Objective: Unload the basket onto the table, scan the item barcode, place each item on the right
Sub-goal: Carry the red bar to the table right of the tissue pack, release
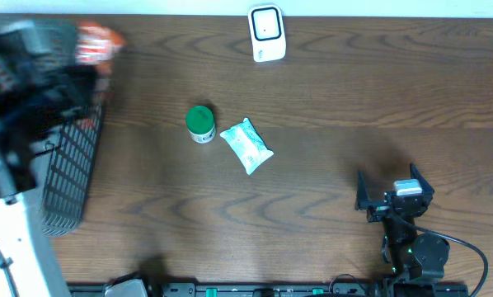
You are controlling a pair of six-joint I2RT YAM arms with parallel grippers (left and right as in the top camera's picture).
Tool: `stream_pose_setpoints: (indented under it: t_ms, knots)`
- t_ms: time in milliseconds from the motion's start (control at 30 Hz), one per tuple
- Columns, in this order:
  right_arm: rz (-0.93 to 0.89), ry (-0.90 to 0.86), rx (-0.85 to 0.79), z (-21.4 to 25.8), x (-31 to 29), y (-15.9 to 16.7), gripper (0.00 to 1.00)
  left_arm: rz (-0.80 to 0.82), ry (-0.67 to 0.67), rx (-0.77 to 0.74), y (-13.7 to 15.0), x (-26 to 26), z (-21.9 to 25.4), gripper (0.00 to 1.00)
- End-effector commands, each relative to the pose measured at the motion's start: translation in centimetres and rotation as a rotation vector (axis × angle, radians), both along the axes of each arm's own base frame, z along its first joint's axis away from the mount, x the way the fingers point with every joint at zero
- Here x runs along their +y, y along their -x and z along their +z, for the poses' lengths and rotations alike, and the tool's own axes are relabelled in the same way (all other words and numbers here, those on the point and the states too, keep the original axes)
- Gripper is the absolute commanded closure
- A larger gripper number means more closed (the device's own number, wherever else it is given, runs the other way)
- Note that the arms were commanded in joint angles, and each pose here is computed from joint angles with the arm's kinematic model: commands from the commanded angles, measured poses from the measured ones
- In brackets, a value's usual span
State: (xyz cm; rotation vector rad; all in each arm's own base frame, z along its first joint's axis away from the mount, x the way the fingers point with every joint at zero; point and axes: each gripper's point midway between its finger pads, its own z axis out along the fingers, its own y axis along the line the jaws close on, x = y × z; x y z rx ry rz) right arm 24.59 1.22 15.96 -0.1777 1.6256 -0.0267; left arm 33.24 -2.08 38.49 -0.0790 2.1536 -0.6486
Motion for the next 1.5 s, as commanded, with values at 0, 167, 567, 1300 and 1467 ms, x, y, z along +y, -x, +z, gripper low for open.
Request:
stream_pose_setpoints:
  t_ms: [0, 167, 567, 1300, 1467]
  knots:
    - [0.006, -0.015, 0.001, 0.0, 0.2, 0.0, 0.01, -0.179, 0.0, 0.081, -0.6, -6.3, -2.8, 0.93]
    - [0.006, -0.015, 0.001, 0.0, 0.2, 0.0, 0.01, -0.347, -0.134, 0.226, -2.0, -14.5, -9.3, 0.93]
    - [0.006, -0.015, 0.001, 0.0, 0.2, 0.0, 0.01, -0.575, -0.185, 0.463, -4.0, -29.2, -25.8, 0.93]
    - [0.006, -0.015, 0.001, 0.0, 0.2, 0.0, 0.01, -0.543, -0.25, 0.308, -6.9, -31.7, -24.5, 0.0]
    - [0.006, -0.015, 0.001, 0.0, 0.2, 0.0, 0.01, -0.371, -0.159, 0.068, -10.3, -24.0, -11.0, 0.0]
